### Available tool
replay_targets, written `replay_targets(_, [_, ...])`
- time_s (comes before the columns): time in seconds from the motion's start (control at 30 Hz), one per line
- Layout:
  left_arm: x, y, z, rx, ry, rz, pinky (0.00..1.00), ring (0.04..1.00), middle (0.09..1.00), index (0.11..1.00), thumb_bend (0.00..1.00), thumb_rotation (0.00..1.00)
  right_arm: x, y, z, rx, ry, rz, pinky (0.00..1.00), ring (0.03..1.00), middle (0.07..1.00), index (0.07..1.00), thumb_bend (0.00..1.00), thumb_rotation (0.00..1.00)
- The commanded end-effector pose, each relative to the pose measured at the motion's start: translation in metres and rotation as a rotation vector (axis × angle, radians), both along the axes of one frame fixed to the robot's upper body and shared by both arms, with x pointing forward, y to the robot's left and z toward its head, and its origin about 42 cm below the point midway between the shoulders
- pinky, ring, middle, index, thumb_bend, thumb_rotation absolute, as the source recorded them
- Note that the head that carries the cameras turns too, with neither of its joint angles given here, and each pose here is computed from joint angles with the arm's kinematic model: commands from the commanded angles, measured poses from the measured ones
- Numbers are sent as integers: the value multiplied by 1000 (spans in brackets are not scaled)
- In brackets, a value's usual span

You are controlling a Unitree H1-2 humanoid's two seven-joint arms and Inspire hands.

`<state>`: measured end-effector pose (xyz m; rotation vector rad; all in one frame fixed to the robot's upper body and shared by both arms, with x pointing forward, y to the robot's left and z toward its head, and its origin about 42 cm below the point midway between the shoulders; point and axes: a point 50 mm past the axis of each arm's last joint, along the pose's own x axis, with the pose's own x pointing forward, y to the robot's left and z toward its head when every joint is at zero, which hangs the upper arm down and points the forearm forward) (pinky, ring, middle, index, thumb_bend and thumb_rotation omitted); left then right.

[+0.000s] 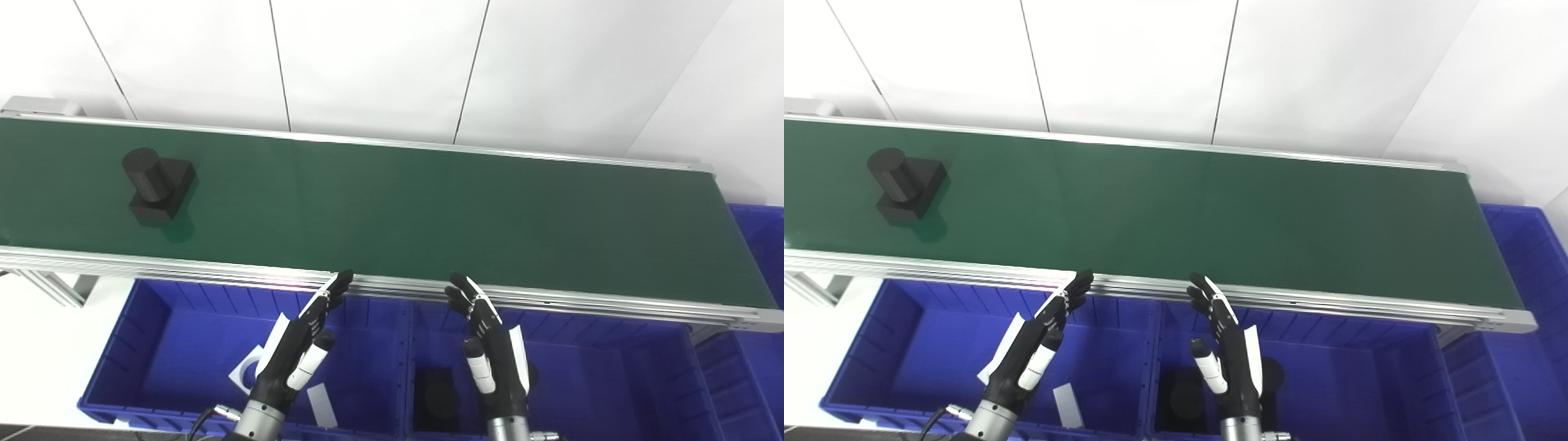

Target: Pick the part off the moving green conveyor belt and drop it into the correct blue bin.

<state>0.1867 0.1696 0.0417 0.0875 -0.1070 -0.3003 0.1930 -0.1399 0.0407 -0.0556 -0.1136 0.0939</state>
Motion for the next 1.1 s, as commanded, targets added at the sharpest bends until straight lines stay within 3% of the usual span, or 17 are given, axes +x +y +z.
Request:
replay_targets(0.0, [4,-3,11,-20,-71,-1,953,954,950,925,631,1000,5,2,12,27,-78,4,817,844,880,847,832,964])
replay_targets(0.47, [4,-5,15,-20,-84,4,930,944,940,923,620,1000,5,1,11,26,-75,-1,816,844,875,845,833,956])
replay_targets(0.7, [2,-15,3,-50,-32,0,954,957,948,925,675,971,3,-11,4,11,-49,3,823,849,877,850,865,973])
replay_targets(0.87, [2,-27,-8,4,-16,15,933,947,938,918,654,997,2,-23,-3,6,-17,-3,823,847,879,853,857,974])
replay_targets(1.07, [3,-37,-17,-6,15,22,929,941,931,904,727,970,1,-33,-11,-19,10,7,829,855,882,866,860,992])
